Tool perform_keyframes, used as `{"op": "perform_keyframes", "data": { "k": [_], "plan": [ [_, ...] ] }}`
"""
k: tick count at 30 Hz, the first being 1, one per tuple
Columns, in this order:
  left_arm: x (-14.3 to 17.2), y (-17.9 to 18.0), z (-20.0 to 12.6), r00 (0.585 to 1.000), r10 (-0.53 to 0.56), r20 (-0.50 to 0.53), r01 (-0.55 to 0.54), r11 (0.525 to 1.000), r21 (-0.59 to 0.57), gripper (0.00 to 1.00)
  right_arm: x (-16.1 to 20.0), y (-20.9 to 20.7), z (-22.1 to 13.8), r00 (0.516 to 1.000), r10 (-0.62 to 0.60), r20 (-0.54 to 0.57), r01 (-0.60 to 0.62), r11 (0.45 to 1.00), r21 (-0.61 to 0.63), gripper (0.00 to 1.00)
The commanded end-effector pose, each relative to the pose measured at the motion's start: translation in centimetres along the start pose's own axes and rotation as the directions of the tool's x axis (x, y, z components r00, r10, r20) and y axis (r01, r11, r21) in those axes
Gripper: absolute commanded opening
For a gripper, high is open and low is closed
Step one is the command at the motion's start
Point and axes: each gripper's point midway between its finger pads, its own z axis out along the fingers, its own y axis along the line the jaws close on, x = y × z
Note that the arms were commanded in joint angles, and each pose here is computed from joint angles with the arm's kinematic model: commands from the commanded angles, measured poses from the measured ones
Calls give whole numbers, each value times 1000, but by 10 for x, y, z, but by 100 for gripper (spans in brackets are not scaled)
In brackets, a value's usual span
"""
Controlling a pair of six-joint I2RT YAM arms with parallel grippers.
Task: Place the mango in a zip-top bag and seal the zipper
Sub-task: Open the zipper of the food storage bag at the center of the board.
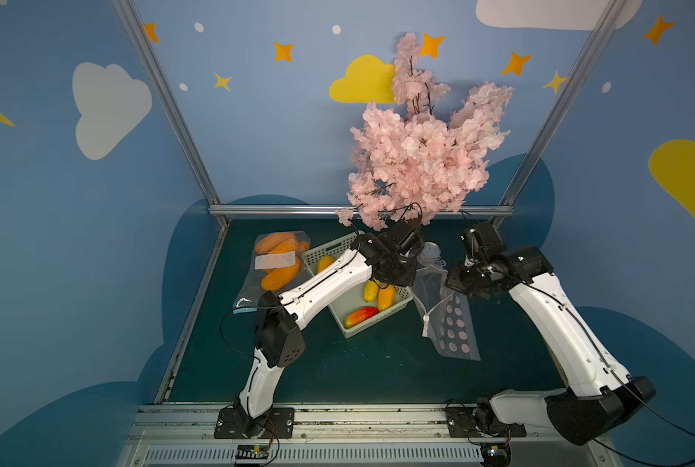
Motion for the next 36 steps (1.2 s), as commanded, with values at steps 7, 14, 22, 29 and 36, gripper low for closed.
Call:
{"op": "perform_keyframes", "data": {
  "k": [7, 14, 22, 29, 36],
  "plan": [
    [11, -23, -25, 999, -47, 7, 45, 983, 179, 48, 4, 5, 9, 997, 64, -41, -64, 998, -1, 0],
    [16, -58, -48, 997, -82, -8, 78, 912, 404, 62, 6, 7, 12, 997, 63, -54, -63, 998, 2, 0],
    [36, -74, -47, 997, -16, -76, 46, 906, 421, 66, 1, 13, 13, 997, 53, -50, -53, 998, -15, 0],
    [39, -82, -28, 996, 24, -91, 15, 917, 398, 66, 0, 17, 7, 997, 57, -55, -59, 997, -50, 0],
    [33, -44, 5, 996, 5, -95, 12, 985, 174, 31, 4, 13, -5, 997, 42, -63, -46, 997, -66, 0]
  ]
}}
